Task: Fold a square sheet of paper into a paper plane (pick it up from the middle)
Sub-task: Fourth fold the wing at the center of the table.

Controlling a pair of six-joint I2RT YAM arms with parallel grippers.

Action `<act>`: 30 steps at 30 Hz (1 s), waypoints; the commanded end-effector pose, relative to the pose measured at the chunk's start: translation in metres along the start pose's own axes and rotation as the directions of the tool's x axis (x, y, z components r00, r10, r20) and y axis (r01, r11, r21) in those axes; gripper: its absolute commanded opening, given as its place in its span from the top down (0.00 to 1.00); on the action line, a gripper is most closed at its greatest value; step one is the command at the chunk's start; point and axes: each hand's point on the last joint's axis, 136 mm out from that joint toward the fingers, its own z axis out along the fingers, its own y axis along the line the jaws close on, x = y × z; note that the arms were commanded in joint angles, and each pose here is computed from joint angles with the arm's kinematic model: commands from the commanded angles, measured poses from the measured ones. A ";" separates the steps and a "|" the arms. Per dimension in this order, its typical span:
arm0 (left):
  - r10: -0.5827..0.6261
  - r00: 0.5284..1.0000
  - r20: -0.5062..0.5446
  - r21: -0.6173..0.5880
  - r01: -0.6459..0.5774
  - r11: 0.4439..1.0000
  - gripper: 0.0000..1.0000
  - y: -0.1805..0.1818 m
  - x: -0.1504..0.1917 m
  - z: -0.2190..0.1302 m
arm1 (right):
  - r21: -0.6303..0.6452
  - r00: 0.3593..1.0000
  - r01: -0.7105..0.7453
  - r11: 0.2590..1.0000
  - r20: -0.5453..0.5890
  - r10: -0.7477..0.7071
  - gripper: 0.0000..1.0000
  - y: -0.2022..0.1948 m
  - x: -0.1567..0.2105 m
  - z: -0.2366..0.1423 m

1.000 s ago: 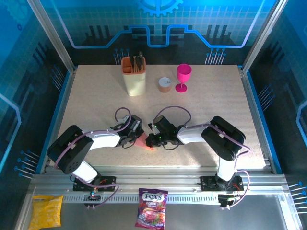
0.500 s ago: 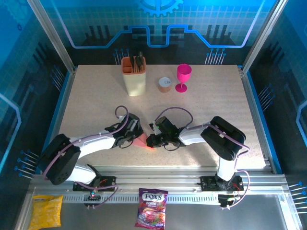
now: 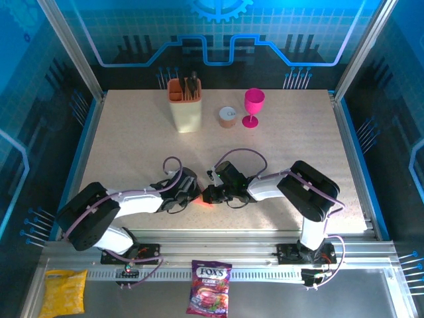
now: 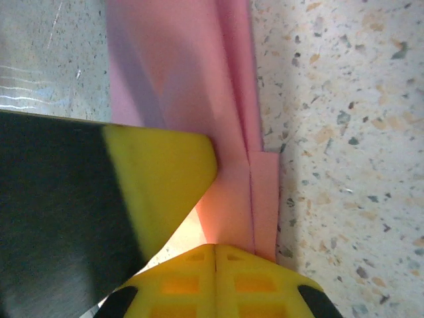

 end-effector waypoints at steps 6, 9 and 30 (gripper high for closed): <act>-0.074 0.996 0.057 -0.128 0.081 0.989 1.00 0.045 -0.015 0.004 | 0.346 0.976 -0.069 0.936 -0.171 0.136 1.00 -0.085 0.059 -0.003; -0.068 0.995 0.069 -0.127 0.076 0.989 1.00 0.046 -0.028 0.002 | 0.387 0.970 -0.043 0.921 -0.205 0.132 1.00 -0.093 0.066 -0.003; -0.175 0.966 0.192 -0.209 0.214 0.954 1.00 0.100 -0.124 0.009 | 0.449 0.955 -0.063 0.891 -0.234 0.185 1.00 -0.115 0.095 -0.002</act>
